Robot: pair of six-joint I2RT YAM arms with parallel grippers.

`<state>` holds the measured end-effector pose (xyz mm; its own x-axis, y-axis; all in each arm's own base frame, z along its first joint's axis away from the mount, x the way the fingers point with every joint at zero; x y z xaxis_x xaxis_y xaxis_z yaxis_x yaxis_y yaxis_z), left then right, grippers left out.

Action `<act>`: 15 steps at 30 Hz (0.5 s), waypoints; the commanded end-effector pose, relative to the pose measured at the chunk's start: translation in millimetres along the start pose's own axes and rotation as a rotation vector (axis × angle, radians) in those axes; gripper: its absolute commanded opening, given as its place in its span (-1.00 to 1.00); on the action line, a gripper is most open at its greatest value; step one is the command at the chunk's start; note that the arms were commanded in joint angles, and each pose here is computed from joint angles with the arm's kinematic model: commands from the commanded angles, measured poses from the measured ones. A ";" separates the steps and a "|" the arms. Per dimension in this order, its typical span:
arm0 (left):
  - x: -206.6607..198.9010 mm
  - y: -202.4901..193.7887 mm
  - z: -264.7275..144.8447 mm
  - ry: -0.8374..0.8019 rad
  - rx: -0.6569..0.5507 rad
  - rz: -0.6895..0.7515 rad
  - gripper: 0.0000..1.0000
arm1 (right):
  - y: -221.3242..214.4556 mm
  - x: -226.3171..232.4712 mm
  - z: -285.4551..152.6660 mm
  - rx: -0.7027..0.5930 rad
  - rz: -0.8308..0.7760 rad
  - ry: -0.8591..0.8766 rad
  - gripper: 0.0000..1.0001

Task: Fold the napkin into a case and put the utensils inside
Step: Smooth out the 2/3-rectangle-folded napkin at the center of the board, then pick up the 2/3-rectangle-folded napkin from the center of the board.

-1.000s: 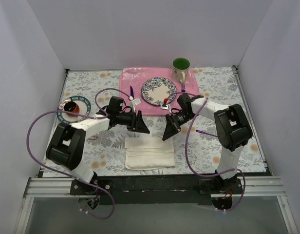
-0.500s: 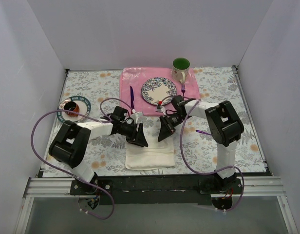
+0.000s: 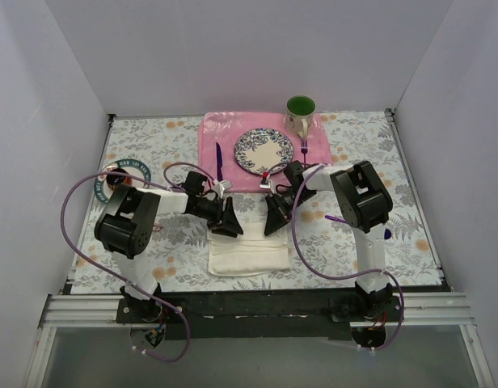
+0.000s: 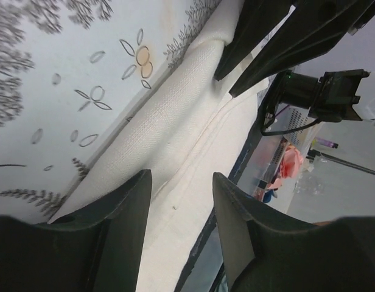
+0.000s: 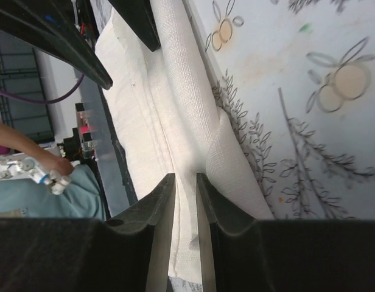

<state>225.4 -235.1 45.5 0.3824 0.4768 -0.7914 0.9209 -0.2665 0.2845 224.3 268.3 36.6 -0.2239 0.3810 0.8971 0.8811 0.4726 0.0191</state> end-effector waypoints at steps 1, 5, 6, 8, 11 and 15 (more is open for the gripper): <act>0.4 28.1 -15.0 0.007 -0.093 0.125 -0.06 | 24.7 -13.9 -11.2 -0.041 -0.112 -0.090 -0.42; -41.7 27.3 -30.6 -0.029 -0.122 0.368 0.03 | 20.1 -14.2 -11.7 -0.037 -0.105 -0.091 -0.42; -53.3 29.1 -37.5 0.004 -0.140 0.544 0.03 | 18.2 -14.6 -11.5 -0.036 -0.103 -0.093 -0.42; -54.4 7.3 -30.5 0.137 -0.078 0.700 0.02 | 11.5 -16.7 -10.9 -0.035 -0.093 -0.100 -0.42; -65.7 -10.0 -25.3 0.345 -0.054 0.997 0.03 | 9.2 -18.3 -10.7 -0.039 -0.096 -0.108 -0.42; -66.1 -43.5 -10.4 0.481 0.003 1.253 0.09 | 7.9 -20.6 -8.6 -0.036 -0.093 -0.111 -0.42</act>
<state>161.2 -272.9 133.7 0.9831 0.1709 -0.0660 0.1492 -0.5379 0.8297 238.1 266.1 36.5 -0.2880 0.3704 0.8831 0.8795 0.4670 0.0909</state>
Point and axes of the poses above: each gripper's point midway between its finger pads, its own z axis out along the fingers, its own x axis along the line the jaws close on, y = z × x, the point moved 2 cm from there along -z, back along the fingers, and after that the axes turned 12 degrees about z, right-handed, at the moved point
